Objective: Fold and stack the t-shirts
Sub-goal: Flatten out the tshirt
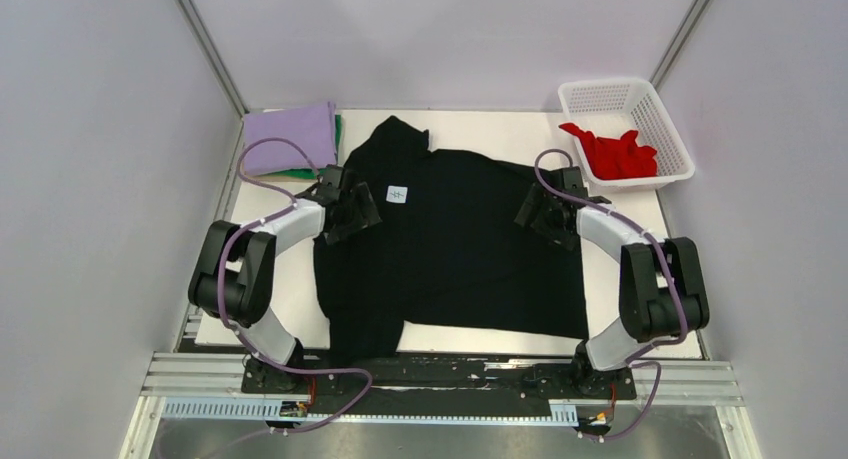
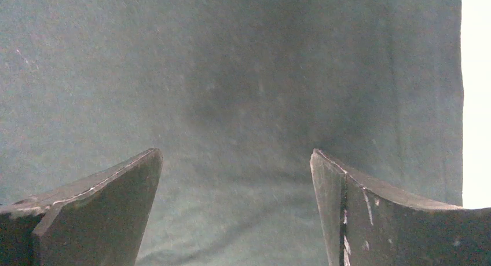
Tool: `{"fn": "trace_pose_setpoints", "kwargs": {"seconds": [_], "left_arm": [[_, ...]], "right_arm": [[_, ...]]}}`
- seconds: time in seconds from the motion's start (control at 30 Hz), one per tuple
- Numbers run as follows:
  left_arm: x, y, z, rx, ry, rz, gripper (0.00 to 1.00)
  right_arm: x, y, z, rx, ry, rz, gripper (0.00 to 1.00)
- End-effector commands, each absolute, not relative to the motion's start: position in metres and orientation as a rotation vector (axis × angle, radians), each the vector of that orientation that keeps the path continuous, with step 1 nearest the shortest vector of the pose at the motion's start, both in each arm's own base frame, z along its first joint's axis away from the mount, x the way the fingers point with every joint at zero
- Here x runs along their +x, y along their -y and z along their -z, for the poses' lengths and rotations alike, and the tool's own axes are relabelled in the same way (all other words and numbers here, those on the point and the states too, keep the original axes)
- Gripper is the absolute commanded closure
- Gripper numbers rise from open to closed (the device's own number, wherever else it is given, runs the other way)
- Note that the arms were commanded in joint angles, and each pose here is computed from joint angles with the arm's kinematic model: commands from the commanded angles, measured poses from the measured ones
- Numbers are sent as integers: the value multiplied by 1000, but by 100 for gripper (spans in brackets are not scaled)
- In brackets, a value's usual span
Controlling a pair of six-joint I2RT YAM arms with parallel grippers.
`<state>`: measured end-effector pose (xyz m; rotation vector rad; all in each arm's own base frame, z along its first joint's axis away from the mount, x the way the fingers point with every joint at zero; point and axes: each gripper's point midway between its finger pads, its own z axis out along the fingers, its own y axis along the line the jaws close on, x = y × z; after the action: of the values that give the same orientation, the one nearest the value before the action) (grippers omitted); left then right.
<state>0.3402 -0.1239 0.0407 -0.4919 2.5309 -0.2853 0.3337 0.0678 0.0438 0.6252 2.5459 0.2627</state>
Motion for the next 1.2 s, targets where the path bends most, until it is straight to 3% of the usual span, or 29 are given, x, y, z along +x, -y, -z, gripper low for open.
{"fn": "trace_pose_setpoints", "kwargs": {"seconds": [0.0,0.17,0.3,0.53,0.8,1.0,1.17], "left_arm": [[390,123,-32,-489,-2480,355,0],[399,103,-6,-615,-2518,351,0],[391,94,-11,-679,-2543,349,0],[387,90,-63,-591,-2483,353,0],[396,140,-119,-391,-2365,552,0],[376,209,-100,-267,-2404,813,0],[353,210,-53,-314,-2533,787,0]], "right_arm": [[378,-67,-52,562,-2460,-214,0],[394,-66,-33,573,-2500,-172,0],[409,-63,-50,579,-2472,-141,0],[445,-64,-114,500,-2313,-170,0],[501,-65,-93,519,-2303,-139,0],[534,-62,-69,565,-2304,-174,0],[547,-60,-55,575,-2297,-169,0]]}}
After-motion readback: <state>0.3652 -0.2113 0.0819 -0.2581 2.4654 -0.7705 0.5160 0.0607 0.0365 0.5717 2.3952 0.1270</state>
